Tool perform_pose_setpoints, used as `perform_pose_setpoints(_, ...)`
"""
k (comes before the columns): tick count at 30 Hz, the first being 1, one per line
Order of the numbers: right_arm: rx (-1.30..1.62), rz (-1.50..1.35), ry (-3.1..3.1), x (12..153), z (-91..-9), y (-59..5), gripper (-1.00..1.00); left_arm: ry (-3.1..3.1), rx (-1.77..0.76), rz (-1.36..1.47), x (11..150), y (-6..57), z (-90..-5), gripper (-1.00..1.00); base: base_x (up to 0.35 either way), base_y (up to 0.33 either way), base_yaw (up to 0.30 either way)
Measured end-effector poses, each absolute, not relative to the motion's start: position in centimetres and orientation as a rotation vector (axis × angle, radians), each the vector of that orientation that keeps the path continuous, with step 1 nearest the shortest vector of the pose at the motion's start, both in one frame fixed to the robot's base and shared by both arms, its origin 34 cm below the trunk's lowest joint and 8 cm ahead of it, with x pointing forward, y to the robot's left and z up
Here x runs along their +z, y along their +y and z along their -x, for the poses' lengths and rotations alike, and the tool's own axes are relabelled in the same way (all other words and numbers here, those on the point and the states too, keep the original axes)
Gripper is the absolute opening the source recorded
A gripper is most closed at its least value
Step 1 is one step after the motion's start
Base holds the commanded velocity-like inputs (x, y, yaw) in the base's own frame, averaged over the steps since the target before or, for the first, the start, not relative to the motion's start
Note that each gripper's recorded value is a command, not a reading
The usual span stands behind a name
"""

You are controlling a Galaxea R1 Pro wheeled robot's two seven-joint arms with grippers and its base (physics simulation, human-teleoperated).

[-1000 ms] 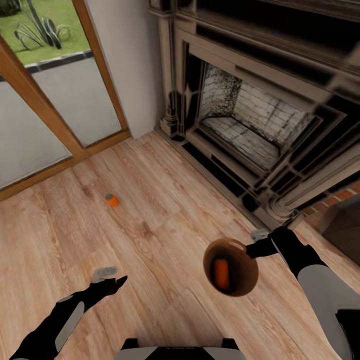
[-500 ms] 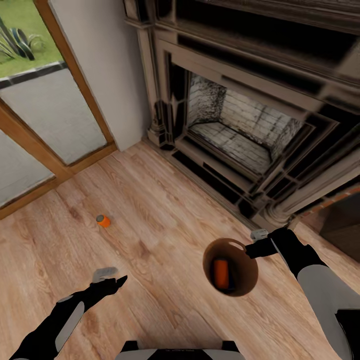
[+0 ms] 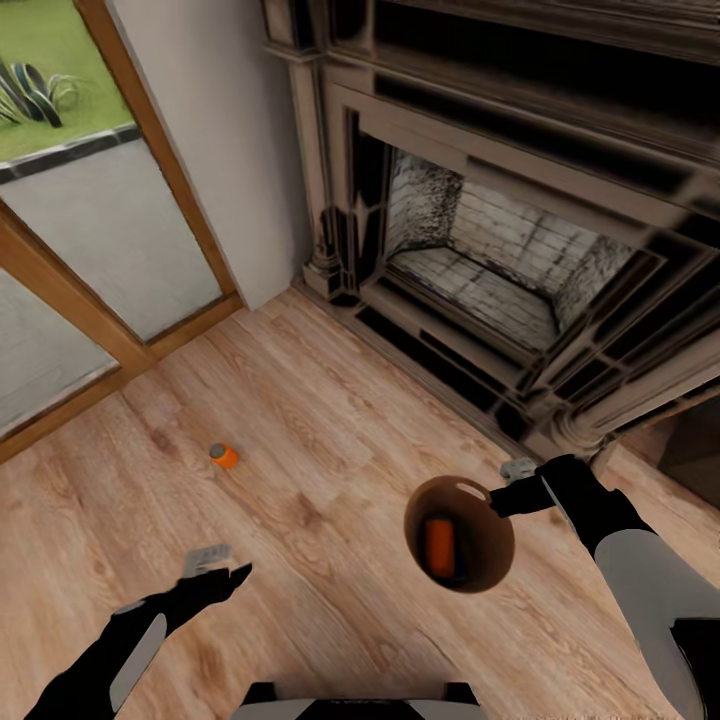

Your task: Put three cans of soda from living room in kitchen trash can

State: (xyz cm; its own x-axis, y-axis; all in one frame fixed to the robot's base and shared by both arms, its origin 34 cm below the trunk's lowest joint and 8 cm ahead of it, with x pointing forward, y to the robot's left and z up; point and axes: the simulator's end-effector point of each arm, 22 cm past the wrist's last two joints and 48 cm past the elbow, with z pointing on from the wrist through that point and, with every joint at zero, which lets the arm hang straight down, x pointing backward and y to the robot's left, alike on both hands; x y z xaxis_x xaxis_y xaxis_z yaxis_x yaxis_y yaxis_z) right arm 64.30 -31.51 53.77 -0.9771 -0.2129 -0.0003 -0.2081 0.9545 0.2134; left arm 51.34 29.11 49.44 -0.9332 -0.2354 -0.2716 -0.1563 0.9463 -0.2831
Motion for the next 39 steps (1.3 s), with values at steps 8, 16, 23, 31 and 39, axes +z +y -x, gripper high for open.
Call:
perform_pose_setpoints(8,-0.328,-0.338,-3.089,54.1,-64.5,-31.6,-1.0,2.797,-0.376,0.294,49.5,28.9,-51.2,1.0,0.0,0.314,-0.227)
perform_pose_setpoints(16,-0.326,-0.341,-3.096,54.4,-64.8,-31.6,-1.0,2.791,-0.377,0.293,49.7,28.9,-51.5,1.0,0.0,0.314,-0.229)
perform_pose_setpoints(23,-0.324,-0.344,-3.102,54.7,-65.0,-31.6,-1.0,2.785,-0.378,0.292,50.0,28.9,-51.7,1.0,0.0,0.314,-0.223)
perform_pose_setpoints(31,-0.322,-0.35,-3.107,55.0,-65.2,-31.6,-1.0,2.773,-0.403,0.287,50.3,28.5,-52.1,1.0,0.0,0.314,-0.196)
perform_pose_setpoints(39,-0.361,-0.347,-3.104,55.0,-65.2,-30.0,-1.0,2.77,-0.407,0.285,50.4,28.4,-52.1,1.0,0.0,0.314,-0.022)
